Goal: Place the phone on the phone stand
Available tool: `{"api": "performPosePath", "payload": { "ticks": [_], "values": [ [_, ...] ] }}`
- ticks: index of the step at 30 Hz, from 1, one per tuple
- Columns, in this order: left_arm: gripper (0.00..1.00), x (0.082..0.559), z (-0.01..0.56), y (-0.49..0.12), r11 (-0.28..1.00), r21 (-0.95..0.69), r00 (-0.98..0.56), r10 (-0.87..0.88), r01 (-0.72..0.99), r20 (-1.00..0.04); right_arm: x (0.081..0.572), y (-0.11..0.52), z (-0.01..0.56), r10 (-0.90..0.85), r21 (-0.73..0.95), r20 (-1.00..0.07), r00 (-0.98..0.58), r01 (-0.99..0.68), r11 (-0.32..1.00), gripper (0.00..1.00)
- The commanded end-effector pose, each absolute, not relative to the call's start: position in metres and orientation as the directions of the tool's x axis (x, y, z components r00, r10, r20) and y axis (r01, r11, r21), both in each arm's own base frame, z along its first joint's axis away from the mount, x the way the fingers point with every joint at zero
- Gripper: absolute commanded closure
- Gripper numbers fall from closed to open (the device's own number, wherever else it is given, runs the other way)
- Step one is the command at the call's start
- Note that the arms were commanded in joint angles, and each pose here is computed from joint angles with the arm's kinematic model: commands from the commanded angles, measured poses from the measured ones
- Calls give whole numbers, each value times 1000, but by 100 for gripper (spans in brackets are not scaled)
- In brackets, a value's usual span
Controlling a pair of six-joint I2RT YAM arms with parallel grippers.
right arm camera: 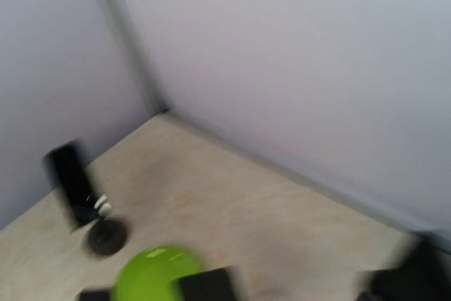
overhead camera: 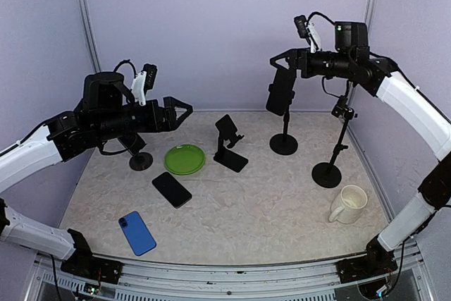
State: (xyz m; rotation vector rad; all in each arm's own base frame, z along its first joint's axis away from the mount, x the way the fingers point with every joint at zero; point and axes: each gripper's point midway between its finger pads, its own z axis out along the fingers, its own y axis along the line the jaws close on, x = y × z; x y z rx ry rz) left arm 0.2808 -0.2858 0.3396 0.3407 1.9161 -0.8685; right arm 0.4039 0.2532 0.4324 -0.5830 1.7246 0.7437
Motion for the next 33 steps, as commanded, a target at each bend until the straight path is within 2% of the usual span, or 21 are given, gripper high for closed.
{"api": "performPosePath", "payload": {
  "ticks": [1,3,5,7,9,10,11,13,17,20,23,26,28,31,33],
  "values": [
    [1,322,320,-199,960,-190,-422,-89,205,-902,354,294,405,-166,99,-956,-243,-797,596,21],
    [1,335,304,-184,981,-88,-447,-1,175,-895,335,309,391,-196,110,-948,-251,-837,536,21],
    [1,345,296,-160,999,-32,-423,-16,30,-906,321,320,369,-219,141,-934,-281,-856,497,22],
    [1,348,286,-151,1000,-9,-426,-4,9,-905,308,330,340,-261,161,-913,-314,-864,478,23],
    [1,344,282,-133,994,-84,-421,-106,-72,-901,297,341,320,-293,163,-899,-325,-870,464,23],
    [1,343,284,-128,990,-126,-406,-144,-70,-903,290,346,311,-309,160,-893,-326,-874,458,23],
    [2,340,279,-136,986,-169,-417,-153,3,-896,284,351,302,-327,156,-887,-327,-877,454,23],
    [13,330,271,-146,972,-216,-431,-157,91,-888,276,360,285,-351,163,-872,-341,-879,448,23],
    [17,310,222,-138,949,-309,-587,-286,-64,-757,258,378,250,-408,203,-828,-385,-883,423,24],
    [14,289,180,-137,928,-323,-700,-357,-188,-618,244,393,225,-470,218,-785,-404,-890,401,24],
    [11,269,158,-134,924,-290,-751,-374,-250,-544,237,404,200,-524,236,-729,-440,-881,411,23],
    [9,262,156,-130,906,-302,-742,-417,-295,-525,235,420,182,-552,260,-681,-481,-864,432,20],
    [3,261,158,-129,894,-328,-731,-441,-306,-521,235,437,168,-575,259,-652,-495,-857,445,18],
    [1,260,162,-130,886,-346,-722,-456,-310,-520,236,465,159,-607,220,-633,-481,-863,455,14],
    [1,258,163,-128,883,-348,-721,-462,-316,-516,243,480,157,-614,197,-628,-477,-862,468,5]
  ]
}}
